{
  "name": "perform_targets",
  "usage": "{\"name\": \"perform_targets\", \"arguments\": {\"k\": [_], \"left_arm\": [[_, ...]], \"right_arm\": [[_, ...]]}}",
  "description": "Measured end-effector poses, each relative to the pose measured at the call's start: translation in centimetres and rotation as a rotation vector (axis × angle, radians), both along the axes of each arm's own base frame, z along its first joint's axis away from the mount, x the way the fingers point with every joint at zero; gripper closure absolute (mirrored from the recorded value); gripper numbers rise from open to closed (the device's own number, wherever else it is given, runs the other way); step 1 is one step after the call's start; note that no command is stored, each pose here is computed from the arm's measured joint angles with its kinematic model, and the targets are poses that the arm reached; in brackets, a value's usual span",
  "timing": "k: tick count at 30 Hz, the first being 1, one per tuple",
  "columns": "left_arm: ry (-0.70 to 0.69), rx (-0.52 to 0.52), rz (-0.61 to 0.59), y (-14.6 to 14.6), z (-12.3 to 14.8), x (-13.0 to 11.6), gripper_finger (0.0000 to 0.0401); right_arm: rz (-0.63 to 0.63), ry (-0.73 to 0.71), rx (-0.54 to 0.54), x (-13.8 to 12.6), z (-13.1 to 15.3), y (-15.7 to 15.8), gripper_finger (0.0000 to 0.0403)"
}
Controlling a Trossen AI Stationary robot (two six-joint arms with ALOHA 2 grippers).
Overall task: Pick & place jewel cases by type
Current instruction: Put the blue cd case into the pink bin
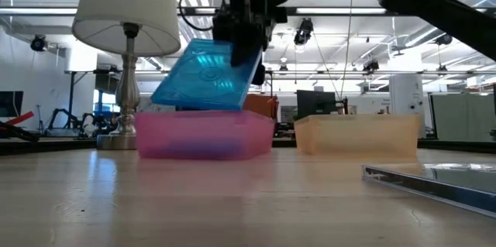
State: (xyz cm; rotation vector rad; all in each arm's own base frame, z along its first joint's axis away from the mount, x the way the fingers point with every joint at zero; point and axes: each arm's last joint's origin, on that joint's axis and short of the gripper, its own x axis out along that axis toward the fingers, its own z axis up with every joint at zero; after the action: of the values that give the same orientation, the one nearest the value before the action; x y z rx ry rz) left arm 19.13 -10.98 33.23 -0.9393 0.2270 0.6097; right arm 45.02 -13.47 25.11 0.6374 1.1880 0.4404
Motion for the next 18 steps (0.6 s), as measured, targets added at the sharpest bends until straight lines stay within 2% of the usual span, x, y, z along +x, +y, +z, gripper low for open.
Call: {"name": "perform_targets", "arguments": {"k": [4,8,13,18], "left_arm": [[0.005,-0.007,-0.021,-0.3,0.0,-0.1,0.0220],[0.005,-0.007,-0.040,-0.6,0.0,-0.4,0.0220],[0.004,-0.004,-0.061,-1.1,-0.1,-0.6,0.0220],[0.006,0.002,-0.064,-1.3,-0.6,-0.8,0.0220]], "right_arm": [[0.004,0.007,-0.039,0.4,-0.1,0.9,0.0387],[-0.094,0.046,-0.121,0.6,-0.2,-0.2,0.0387],[-0.195,0.092,-0.116,0.4,-0.2,-1.3,0.0386],[-0.211,0.128,-0.095,0.4,-0.3,-0.8,0.0343]]}}
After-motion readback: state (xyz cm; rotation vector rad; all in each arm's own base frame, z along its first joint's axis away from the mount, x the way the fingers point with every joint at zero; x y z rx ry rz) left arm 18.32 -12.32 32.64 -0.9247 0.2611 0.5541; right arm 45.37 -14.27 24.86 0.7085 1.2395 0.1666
